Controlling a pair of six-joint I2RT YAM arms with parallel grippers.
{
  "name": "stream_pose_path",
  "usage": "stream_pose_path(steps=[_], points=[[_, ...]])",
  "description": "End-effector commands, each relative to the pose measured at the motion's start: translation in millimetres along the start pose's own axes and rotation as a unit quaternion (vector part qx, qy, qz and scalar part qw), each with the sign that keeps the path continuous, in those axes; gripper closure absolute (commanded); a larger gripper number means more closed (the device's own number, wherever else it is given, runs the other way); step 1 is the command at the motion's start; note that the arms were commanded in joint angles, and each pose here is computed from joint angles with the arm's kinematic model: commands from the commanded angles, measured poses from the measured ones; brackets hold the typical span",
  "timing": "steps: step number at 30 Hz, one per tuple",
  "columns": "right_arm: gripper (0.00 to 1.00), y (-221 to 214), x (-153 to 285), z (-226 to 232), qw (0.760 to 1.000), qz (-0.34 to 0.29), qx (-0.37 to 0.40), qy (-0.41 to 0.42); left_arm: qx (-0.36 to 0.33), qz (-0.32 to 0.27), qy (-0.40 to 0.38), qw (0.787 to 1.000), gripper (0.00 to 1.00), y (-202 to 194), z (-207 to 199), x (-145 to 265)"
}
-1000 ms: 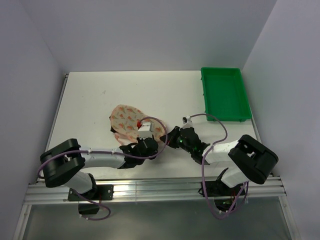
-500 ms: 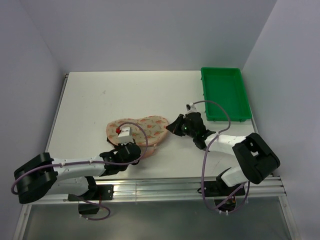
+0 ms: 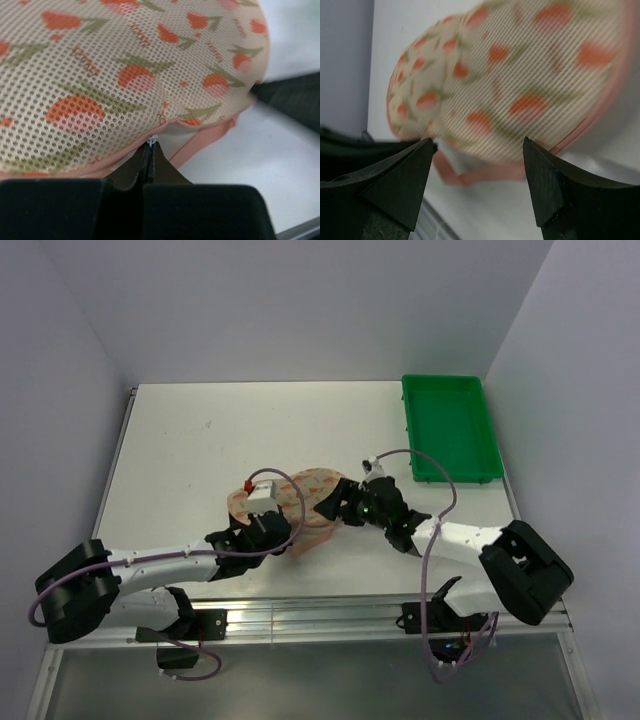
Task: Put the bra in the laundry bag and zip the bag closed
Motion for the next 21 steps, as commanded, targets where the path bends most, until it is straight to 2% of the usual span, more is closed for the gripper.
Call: stream_pose_path(steps=[1, 7, 14, 17, 19, 21], points=[[0.20, -19.9, 15.1, 15.2, 0.998, -0.035, -0.033, 0.040, 0.010, -0.026, -0.067, 0.997, 1.00, 26.5, -32.3, -4.0], [0.20, -43.5, 18.4, 21.8, 0.990, -0.028, -0.115, 0.078, 0.018, -0.027, -0.091, 0.995, 1.00, 29.6, -41.6, -6.2], [0.20, -38.1, -2.5, 34.8, 0.986, -0.031, -0.135, 0.091, 0.018, -0.015, -0.108, 0.994, 1.00, 19.8, -40.2, -6.7], [0.27, -38.1, -11.5, 35.5, 0.985, -0.026, -0.147, 0.086, 0.011, -0.018, -0.104, 0.994, 1.00, 18.7, -37.2, -6.1], [0.42, -37.9, -16.0, 33.3, 0.984, -0.028, -0.154, 0.080, 0.008, -0.018, -0.098, 0.995, 1.00, 17.3, -33.7, -4.9], [0.63, -36.8, -15.3, 29.6, 0.984, -0.038, -0.158, 0.078, 0.001, -0.012, -0.088, 0.996, 1.00, 11.5, -27.9, -5.4]])
Point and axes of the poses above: each gripper's point midway between its finger pads, its own x axis back along the fingers, its own z axis along the line the jaws close on, y = z × x, the point moved 9 cm from there along x, back along the fingers, and after that the axes turned 12 degrees about -x, right-handed, at the moved point
